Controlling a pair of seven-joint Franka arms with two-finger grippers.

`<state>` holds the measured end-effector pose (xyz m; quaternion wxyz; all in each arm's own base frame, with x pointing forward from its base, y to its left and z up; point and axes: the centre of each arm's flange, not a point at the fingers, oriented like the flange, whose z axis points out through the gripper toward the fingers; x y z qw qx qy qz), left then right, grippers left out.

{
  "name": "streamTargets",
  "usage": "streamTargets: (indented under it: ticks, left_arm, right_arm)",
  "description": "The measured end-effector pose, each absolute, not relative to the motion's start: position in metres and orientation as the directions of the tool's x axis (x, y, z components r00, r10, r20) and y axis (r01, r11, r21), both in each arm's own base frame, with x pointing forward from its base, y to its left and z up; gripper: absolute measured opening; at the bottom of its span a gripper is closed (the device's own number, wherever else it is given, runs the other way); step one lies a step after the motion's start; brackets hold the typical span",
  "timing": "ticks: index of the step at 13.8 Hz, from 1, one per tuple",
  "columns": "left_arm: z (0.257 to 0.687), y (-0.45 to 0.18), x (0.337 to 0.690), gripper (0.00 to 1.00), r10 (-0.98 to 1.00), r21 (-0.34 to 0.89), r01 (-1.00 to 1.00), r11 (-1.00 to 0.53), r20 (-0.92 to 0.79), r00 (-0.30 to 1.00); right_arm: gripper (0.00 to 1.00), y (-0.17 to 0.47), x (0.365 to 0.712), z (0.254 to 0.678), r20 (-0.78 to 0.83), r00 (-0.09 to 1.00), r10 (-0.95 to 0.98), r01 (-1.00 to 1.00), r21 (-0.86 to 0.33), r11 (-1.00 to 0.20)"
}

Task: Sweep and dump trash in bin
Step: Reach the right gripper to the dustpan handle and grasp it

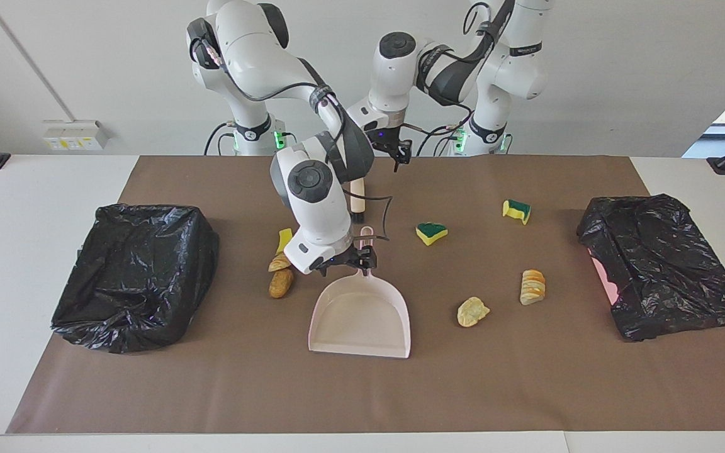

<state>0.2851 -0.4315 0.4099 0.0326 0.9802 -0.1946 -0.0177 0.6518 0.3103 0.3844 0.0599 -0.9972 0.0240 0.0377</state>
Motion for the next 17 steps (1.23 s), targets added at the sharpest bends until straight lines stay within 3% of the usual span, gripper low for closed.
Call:
streamTargets:
  ticks: [4, 10, 12, 13, 16, 17]
  left_arm:
    - [0.382, -0.452, 0.233, 1.00, -0.394, 0.067, -0.392, -0.918, -0.024, 0.919]
    - [0.373, -0.455, 0.214, 1.00, -0.382, 0.073, -0.378, -0.923, -0.058, 0.922]
    - [0.370, -0.457, 0.204, 1.00, -0.371, 0.085, -0.364, -0.927, -0.081, 0.925]
    - [0.367, -0.457, 0.201, 0.94, -0.362, 0.090, -0.354, -0.931, -0.096, 0.927]
    - [0.356, -0.455, 0.198, 0.91, -0.348, 0.084, -0.340, -0.937, -0.116, 0.930]
    - [0.351, -0.455, 0.198, 0.85, -0.346, 0.078, -0.338, -0.938, -0.122, 0.930]
  right_arm:
    - [1.00, 0.341, 0.635, 0.370, -0.101, 0.995, 0.003, -0.008, -0.110, -0.994]
    - [1.00, 0.347, 0.610, 0.348, -0.145, 0.989, 0.023, 0.011, -0.084, -0.996]
    - [0.93, 0.345, 0.606, 0.349, -0.149, 0.989, 0.023, 0.011, -0.081, -0.997]
    - [0.86, 0.345, 0.605, 0.351, -0.148, 0.989, 0.023, 0.011, -0.081, -0.997]
    - [0.48, 0.344, 0.604, 0.352, -0.152, 0.988, -0.031, -0.043, -0.074, -0.996]
    - [0.37, 0.344, 0.604, 0.352, -0.154, 0.987, -0.049, -0.060, -0.072, -0.996]
